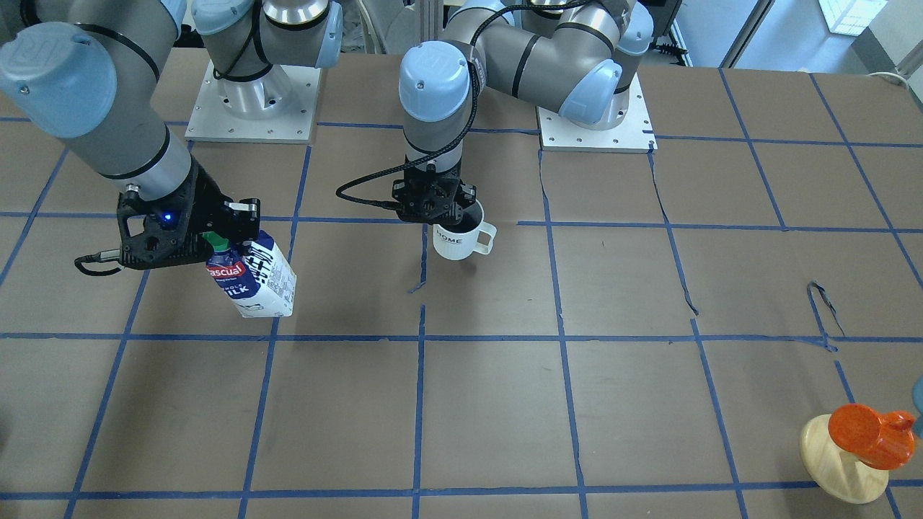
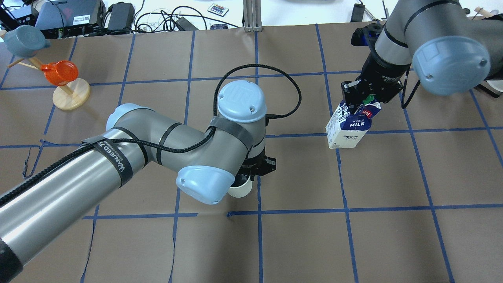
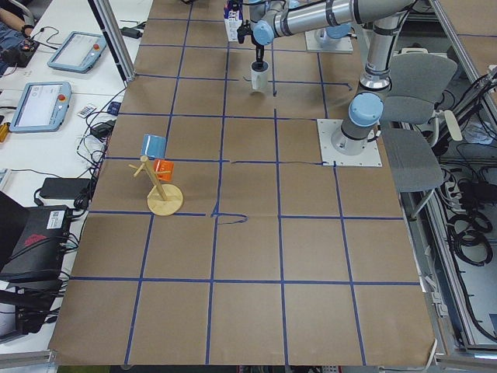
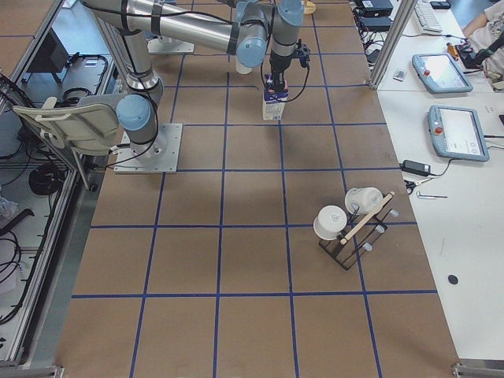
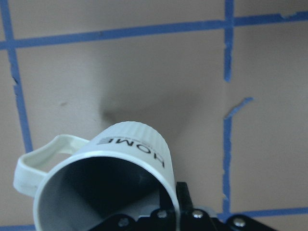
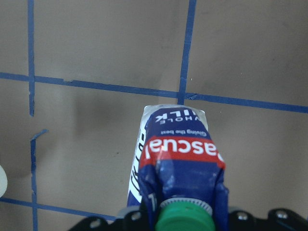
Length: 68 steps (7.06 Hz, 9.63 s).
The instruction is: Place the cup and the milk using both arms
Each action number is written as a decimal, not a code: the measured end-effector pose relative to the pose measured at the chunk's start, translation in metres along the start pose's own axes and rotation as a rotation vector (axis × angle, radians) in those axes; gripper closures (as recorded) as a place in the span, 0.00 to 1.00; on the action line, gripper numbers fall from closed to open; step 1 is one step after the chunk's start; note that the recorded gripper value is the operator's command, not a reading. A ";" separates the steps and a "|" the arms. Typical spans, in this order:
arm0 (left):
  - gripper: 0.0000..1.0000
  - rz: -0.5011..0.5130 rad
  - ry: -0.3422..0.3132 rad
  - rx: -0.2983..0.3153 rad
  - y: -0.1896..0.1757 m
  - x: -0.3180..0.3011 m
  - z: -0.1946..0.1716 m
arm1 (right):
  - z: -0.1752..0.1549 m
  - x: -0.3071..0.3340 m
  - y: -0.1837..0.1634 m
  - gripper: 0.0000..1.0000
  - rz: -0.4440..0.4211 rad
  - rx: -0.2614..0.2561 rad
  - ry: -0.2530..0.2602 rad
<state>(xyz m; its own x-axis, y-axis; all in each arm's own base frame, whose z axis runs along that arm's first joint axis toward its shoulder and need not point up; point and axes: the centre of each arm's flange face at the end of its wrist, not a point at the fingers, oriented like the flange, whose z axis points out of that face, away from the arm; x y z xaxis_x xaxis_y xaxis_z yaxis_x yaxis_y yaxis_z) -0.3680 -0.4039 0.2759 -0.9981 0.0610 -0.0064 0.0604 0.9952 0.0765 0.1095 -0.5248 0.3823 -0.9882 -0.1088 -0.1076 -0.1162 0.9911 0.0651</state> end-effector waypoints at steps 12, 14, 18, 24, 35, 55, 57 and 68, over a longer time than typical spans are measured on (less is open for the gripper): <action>1.00 -0.117 0.035 0.066 -0.192 0.007 0.023 | 0.011 -0.028 0.002 0.67 0.084 -0.012 0.003; 0.00 -0.112 0.057 0.059 -0.189 0.009 0.022 | 0.011 -0.028 0.002 0.67 0.092 -0.012 0.002; 0.00 -0.107 0.072 0.181 -0.221 -0.060 -0.044 | 0.018 -0.030 0.007 0.68 0.105 -0.023 -0.001; 0.00 -0.065 0.041 0.033 -0.119 -0.221 -0.219 | 0.049 -0.136 -0.015 0.63 0.097 0.112 -0.007; 0.00 -0.100 0.045 0.074 -0.065 -0.266 -0.247 | 0.017 -0.158 -0.085 0.00 0.093 0.205 -0.064; 0.00 -0.116 0.040 0.114 -0.069 -0.271 -0.252 | -0.161 -0.035 0.035 0.00 0.067 0.191 0.047; 0.00 -0.116 0.040 0.114 -0.069 -0.272 -0.252 | -0.161 -0.030 0.036 0.00 0.040 0.186 0.096; 0.00 -0.117 0.040 0.114 -0.069 -0.273 -0.252 | -0.161 -0.029 0.035 0.00 0.022 0.182 0.103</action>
<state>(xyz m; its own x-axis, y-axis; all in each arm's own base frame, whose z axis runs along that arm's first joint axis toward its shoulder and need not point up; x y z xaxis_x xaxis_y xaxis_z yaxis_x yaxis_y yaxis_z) -0.1025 -0.5082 0.5238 -0.9979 -0.0562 0.0316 -0.0573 0.9977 -0.0362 0.1186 -0.4990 0.5472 -0.9964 -0.0849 -0.0052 -0.0837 0.9898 -0.1149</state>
